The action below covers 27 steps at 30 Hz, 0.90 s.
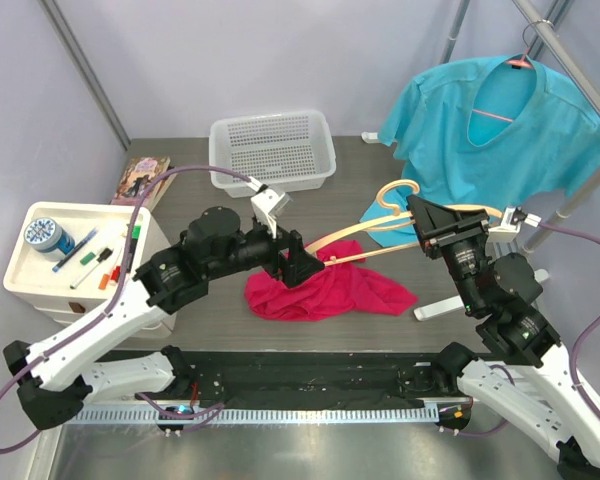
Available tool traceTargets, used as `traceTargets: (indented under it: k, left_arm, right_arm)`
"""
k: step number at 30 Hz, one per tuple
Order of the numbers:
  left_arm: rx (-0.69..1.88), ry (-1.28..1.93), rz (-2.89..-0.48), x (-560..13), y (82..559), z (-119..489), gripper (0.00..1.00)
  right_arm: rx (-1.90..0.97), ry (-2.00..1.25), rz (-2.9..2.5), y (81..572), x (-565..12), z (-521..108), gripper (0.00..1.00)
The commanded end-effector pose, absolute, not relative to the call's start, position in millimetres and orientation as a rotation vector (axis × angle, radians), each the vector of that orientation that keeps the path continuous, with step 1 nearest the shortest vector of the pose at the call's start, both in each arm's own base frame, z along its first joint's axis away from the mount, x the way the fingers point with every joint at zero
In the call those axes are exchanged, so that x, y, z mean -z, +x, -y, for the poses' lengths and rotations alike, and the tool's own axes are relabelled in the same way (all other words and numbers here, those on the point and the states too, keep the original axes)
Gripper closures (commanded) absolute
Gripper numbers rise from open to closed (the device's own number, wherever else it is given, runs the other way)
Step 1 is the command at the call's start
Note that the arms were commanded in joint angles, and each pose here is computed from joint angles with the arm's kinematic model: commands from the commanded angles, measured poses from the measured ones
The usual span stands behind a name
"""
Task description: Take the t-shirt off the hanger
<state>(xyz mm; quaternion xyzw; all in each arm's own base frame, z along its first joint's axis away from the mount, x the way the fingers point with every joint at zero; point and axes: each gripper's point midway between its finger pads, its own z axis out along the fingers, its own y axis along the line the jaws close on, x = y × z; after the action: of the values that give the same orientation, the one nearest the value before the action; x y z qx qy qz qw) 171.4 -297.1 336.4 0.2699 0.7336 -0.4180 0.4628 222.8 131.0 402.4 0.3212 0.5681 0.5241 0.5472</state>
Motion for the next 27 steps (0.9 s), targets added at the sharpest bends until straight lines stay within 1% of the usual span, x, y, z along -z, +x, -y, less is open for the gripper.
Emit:
traceTargets:
  k: [1, 4, 5, 7, 8, 10, 11, 12, 14, 15, 17, 18, 20, 21, 24, 27]
  left_arm:
    - [1.062, 0.777, -1.743, -342.5, 161.9, 304.4, 0.17]
    - [1.153, 0.787, -1.734, -337.6, 153.9, 314.3, 0.29]
    - [1.172, 0.774, -1.745, -336.3, 153.4, 315.9, 0.36]
    - [1.189, 0.762, -1.755, -334.0, 153.8, 318.9, 0.46]
    - [1.193, 0.752, -1.76, -333.8, 154.3, 319.8, 0.57]
    - [1.2, 0.718, -1.776, -334.2, 156.4, 320.5, 0.7]
    - [1.184, 0.696, -1.787, -333.2, 160.5, 320.2, 0.91]
    - [1.177, 0.671, -1.806, -332.5, 162.1, 318.1, 1.0]
    - [1.134, 0.618, -1.822, -333.1, 170.0, 313.4, 1.0]
    - [1.112, 0.598, -1.841, -331.0, 171.5, 309.8, 1.0]
    - [1.082, 0.549, -1.84, -336.8, 175.1, 301.2, 1.0]
    - [1.043, 0.517, -1.849, -336.3, 179.6, 295.0, 1.0]
    - [1.009, 0.473, -1.836, -344.1, 182.5, 285.0, 1.0]
    - [0.944, 0.411, -1.836, -346.6, 188.8, 270.8, 1.0]
    - [0.889, 0.329, -1.799, -361.7, 191.2, 247.4, 1.0]
    - [0.823, 0.284, -1.761, -370.7, 195.7, 230.0, 1.0]
  right_arm:
    - [-1.323, 0.763, -1.242, 213.2, -432.9, -123.5, 1.0]
    - [-1.323, 0.762, -1.25, 214.0, -431.6, -125.3, 0.99]
    - [-1.324, 0.758, -1.252, 214.7, -430.9, -126.5, 0.99]
    - [-1.331, 0.75, -1.262, 215.6, -429.1, -130.0, 0.99]
    - [-1.328, 0.751, -1.27, 217.6, -427.1, -131.8, 0.99]
    - [-1.329, 0.743, -1.287, 219.3, -424.9, -136.0, 0.99]
    - [-1.326, 0.74, -1.301, 221.4, -422.4, -139.0, 0.99]
    - [-1.327, 0.736, -1.306, 222.1, -421.7, -140.5, 0.99]
    - [-1.328, 0.719, -1.324, 222.3, -420.0, -144.4, 0.98]
    - [-1.324, 0.714, -1.331, 223.7, -419.0, -146.1, 0.93]
    - [-1.298, 0.697, -1.355, 225.5, -414.7, -148.2, 0.86]
    - [-1.282, 0.692, -1.367, 227.0, -412.2, -148.9, 0.77]
    - [-1.239, 0.661, -1.397, 228.7, -407.9, -150.1, 0.66]
    - [-1.225, 0.642, -1.415, 229.5, -405.3, -152.5, 0.51]
    - [-1.186, 0.542, -1.475, 231.8, -401.0, -164.5, 0.32]
    - [-1.169, 0.415, -1.563, 234.7, -398.1, -185.8, 0.27]
